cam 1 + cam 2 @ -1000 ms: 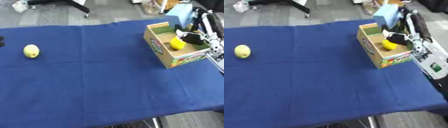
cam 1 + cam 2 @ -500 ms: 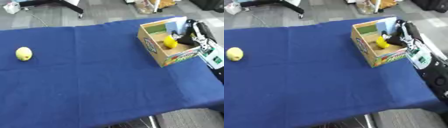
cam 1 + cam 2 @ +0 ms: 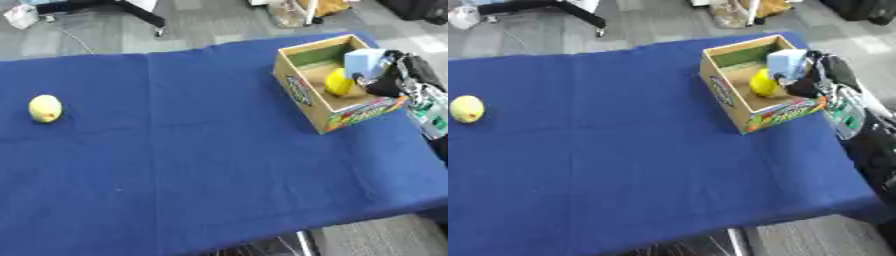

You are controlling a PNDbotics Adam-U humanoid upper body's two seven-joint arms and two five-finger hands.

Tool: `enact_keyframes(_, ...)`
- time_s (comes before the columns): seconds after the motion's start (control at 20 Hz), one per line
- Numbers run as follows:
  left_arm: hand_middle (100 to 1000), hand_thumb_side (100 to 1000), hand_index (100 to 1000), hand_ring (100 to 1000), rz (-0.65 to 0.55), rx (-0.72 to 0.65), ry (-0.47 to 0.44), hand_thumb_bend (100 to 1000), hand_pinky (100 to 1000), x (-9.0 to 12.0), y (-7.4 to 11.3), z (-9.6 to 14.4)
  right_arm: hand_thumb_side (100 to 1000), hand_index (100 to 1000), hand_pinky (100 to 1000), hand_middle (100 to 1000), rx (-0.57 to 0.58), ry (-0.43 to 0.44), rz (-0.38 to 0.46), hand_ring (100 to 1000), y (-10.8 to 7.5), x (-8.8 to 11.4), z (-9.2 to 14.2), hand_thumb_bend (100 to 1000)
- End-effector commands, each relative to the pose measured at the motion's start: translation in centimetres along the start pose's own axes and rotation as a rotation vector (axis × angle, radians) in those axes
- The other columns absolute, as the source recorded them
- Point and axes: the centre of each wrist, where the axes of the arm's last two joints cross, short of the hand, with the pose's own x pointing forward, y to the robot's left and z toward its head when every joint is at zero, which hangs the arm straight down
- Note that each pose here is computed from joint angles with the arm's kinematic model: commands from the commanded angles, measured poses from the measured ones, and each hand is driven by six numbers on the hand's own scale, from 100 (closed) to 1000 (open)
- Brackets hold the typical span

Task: Pick up the objects with one hand, pass them to the other hand, and then place them into the box on the other side of the table.

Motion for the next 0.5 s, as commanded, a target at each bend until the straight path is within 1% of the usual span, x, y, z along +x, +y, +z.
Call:
enact_keyframes(0.05,644,576,719,681,-0.025,0.008,-0.023,507,737,0.8,0.4,-0.1,574,919,802,501,-0.094,-0.024,0.034,607,-3.6,-0.5,-0.5,526)
enact_keyframes(0.25,643,576,718,681,-0.031,0.01,-0.019,506,738,0.7,0.4,0.0,564,928,822,520,-0.121,-0.08,0.016,626,-5.3,0.1,-0.2,550)
enact_keyframes(0.3,643,578,717,681,-0.033,0.011,-0.017,501,738,0.7,0.4,0.0,599,936,831,534,-0.124,-0.098,0.021,641,-5.8,0.3,-0.1,555)
enact_keyframes(0.35,643,577,717,681,-0.035,0.011,-0.015,506,738,0.7,0.5,0.0,559,937,833,537,-0.128,-0.118,0.025,644,-6.3,0.6,0.0,562)
enact_keyframes(0.5,641,577,715,681,-0.048,0.018,-0.009,506,738,0.7,0.6,0.1,527,946,841,553,-0.139,-0.173,0.032,659,-7.8,1.4,0.4,576)
